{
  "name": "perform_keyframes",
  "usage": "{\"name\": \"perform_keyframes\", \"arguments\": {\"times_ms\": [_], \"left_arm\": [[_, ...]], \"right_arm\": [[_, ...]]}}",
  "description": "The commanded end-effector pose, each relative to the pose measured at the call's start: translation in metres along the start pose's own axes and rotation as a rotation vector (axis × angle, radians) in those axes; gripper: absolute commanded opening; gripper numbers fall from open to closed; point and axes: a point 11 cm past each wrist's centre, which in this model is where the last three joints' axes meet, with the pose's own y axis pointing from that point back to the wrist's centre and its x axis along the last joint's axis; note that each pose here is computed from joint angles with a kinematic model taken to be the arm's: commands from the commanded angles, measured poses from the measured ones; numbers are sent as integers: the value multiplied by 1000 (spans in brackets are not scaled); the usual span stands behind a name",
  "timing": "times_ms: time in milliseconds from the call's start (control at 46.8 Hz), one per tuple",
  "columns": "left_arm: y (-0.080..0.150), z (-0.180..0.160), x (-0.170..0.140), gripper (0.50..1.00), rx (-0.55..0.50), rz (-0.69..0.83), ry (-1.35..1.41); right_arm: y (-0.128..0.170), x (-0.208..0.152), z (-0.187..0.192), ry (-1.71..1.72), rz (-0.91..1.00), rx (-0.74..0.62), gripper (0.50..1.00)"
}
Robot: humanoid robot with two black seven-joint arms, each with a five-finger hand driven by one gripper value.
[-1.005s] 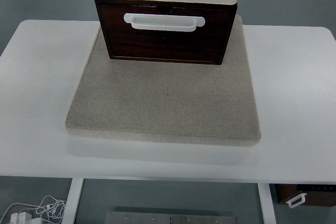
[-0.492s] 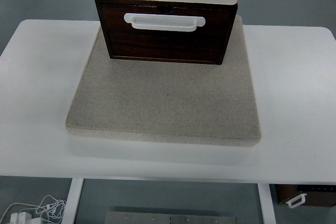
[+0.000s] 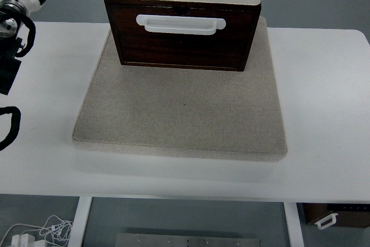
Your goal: Close drawer under combined cabinet
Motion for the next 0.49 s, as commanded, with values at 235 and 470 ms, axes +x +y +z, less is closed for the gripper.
{"name": "perform_keyframes", "arguments": {"times_ms": [235,470], "left_arm": [[0,-44,-15,996,56,-99,52],[2,-54,-16,994,65,-130,104]], "right_arm": [[0,0,0,-1,2,0,952],[0,0,1,-3,2,-1,952]]}}
